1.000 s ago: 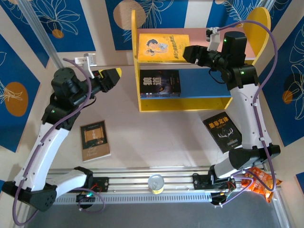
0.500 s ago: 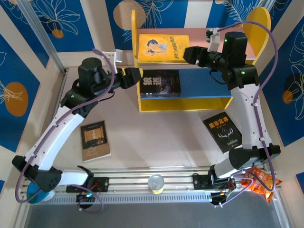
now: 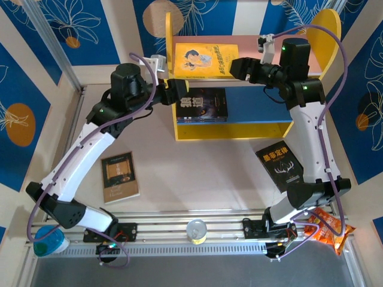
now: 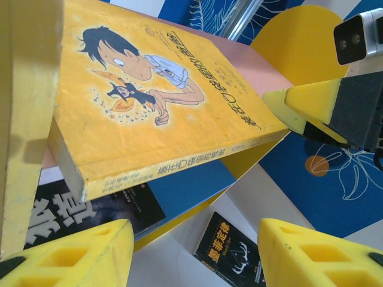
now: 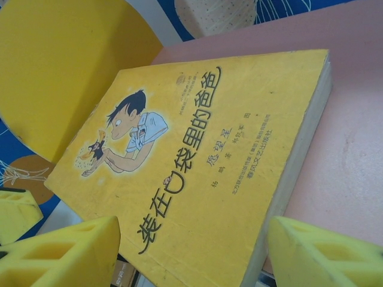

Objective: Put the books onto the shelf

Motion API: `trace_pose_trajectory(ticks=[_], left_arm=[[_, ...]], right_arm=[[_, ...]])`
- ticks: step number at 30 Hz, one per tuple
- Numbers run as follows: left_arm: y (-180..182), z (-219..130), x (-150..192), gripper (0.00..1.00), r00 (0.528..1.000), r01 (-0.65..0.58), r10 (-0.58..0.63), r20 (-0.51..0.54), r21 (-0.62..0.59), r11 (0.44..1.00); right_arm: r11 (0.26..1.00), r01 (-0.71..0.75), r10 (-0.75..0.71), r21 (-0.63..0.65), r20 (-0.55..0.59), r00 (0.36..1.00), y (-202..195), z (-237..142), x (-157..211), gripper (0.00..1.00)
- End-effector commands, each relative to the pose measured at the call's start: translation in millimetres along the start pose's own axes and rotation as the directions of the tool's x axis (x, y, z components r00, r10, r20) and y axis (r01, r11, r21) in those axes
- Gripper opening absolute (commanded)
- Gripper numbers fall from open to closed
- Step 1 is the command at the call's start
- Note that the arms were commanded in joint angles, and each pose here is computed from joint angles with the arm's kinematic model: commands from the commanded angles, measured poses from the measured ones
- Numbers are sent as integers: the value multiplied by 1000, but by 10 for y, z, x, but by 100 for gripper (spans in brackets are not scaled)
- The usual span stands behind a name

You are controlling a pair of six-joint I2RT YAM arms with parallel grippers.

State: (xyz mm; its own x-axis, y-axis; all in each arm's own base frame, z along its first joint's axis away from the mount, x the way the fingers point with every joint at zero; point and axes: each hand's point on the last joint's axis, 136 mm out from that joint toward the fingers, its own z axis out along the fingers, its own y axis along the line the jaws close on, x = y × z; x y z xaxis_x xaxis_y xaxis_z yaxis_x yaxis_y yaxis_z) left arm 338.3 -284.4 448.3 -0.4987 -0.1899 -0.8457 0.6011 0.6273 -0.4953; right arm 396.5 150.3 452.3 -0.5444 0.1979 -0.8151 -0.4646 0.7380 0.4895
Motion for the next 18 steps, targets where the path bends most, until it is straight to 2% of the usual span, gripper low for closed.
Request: trace_pose_trajectory(ticks=[1, 18], left_arm=[[-66, -12, -77, 57, 999, -34, 34, 13, -2, 999], [3, 109, -141, 57, 998, -55, 55, 11, -40, 998]], right_arm=[[999, 16, -16, -30, 1, 1000, 83, -45, -50, 66], [998, 3, -5, -67, -22, 1000, 126, 69, -33, 66]])
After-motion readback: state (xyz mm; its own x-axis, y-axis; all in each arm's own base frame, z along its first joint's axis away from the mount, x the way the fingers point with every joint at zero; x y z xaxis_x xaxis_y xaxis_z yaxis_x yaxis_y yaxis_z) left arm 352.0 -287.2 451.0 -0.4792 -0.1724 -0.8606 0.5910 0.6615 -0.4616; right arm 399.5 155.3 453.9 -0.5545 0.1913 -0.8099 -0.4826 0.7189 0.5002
